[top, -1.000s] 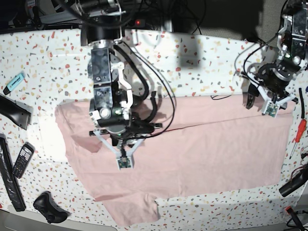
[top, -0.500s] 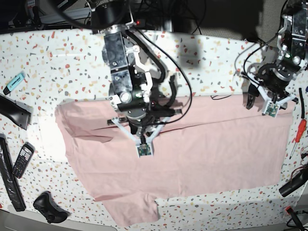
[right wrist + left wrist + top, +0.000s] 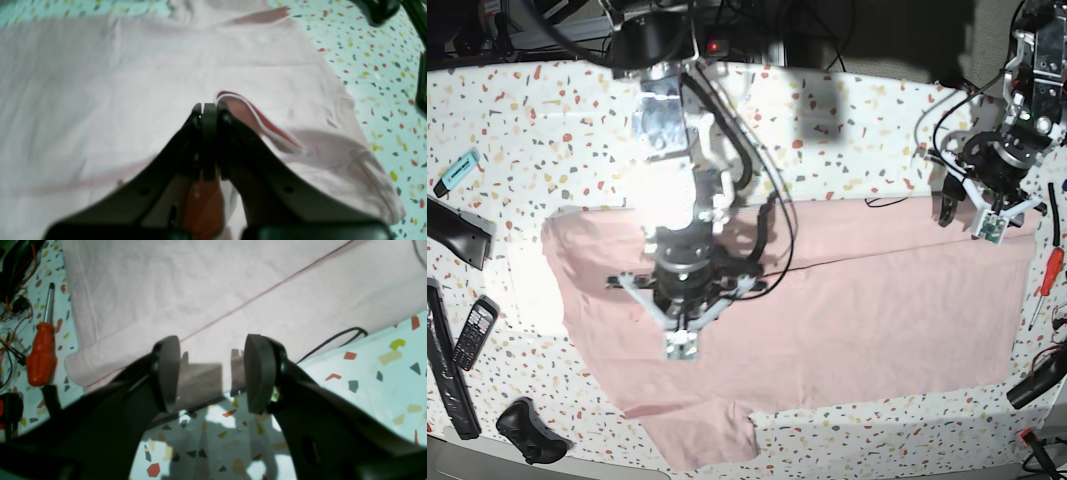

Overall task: Fold the T-shirt properly
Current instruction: 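Drag the grasped edge with the right gripper toward the shirt middle, then pull the held shirt edge with the right gripper back toward its side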

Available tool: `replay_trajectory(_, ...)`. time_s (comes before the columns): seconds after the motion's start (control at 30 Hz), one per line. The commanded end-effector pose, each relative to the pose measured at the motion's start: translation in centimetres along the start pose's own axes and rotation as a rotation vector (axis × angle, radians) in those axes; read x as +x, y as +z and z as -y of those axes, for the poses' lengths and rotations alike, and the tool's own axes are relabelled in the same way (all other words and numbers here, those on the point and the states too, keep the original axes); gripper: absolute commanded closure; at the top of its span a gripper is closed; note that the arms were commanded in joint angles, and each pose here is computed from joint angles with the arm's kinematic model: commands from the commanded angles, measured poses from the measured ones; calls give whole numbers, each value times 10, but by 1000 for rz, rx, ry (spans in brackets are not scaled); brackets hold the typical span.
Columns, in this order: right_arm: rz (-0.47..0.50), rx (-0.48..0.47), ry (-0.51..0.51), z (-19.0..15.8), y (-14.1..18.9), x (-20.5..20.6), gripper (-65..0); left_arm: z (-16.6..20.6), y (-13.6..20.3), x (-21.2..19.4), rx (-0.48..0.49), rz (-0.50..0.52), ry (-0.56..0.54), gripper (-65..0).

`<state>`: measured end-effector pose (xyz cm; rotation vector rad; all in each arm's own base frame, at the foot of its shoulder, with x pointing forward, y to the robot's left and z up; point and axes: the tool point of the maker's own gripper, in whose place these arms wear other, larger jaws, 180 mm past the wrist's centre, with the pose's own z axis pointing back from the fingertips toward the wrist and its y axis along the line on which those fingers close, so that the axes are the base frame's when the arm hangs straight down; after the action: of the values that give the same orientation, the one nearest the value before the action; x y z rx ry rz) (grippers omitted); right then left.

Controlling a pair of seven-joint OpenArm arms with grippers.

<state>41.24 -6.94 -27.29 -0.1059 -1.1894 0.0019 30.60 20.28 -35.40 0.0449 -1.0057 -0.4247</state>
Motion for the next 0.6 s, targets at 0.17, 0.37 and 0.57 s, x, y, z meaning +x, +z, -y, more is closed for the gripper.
replay_trajectory(0.17,58,-43,-96,29,-41,42,0,-9,2,13,17,39,-13,-296)
replay_trajectory(0.37,41,-67,-26,40,-86,60,0,-9,2,13,18,40,-13,-296)
replay_trajectory(0.57,23,-74,6,43,-110,65,0,-9,2,13,18,40,-13,-296)
